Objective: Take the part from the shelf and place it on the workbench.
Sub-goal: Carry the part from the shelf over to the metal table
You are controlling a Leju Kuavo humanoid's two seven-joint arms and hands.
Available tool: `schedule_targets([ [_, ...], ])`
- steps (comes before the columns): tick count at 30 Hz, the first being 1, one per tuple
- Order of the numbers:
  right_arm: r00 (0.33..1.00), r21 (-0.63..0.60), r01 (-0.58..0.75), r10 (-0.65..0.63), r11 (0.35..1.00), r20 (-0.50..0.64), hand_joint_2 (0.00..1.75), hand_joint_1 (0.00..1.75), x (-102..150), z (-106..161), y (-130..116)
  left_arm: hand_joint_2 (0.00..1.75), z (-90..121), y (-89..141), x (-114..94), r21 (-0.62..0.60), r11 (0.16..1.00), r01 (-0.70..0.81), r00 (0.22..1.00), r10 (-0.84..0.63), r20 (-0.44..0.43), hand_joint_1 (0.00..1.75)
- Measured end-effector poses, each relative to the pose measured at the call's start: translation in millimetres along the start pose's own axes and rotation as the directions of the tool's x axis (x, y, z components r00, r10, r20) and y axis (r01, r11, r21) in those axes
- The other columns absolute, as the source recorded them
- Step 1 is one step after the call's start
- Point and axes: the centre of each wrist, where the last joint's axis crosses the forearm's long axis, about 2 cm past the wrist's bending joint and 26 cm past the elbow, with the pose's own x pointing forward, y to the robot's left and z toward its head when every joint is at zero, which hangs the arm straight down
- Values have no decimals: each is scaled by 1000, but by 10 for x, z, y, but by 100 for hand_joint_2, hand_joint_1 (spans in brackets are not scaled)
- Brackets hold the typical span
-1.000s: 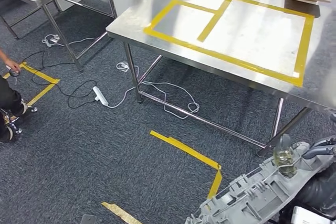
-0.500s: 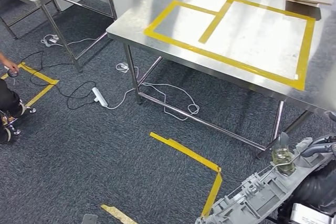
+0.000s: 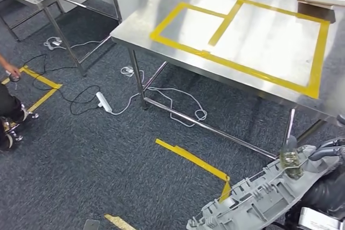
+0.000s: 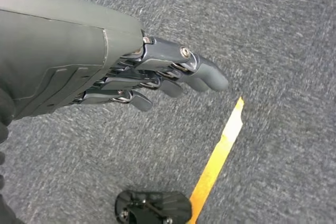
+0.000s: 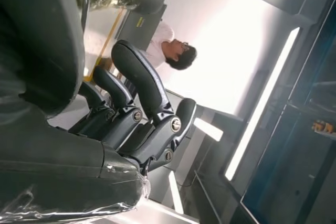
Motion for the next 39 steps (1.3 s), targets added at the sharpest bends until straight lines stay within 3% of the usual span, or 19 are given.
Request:
schedule_targets([
  [39, 1000, 4, 0, 0, 1000, -22, 175, 175, -11, 18, -11, 175, 11, -6, -11, 28, 999, 21, 999, -20, -28, 0],
])
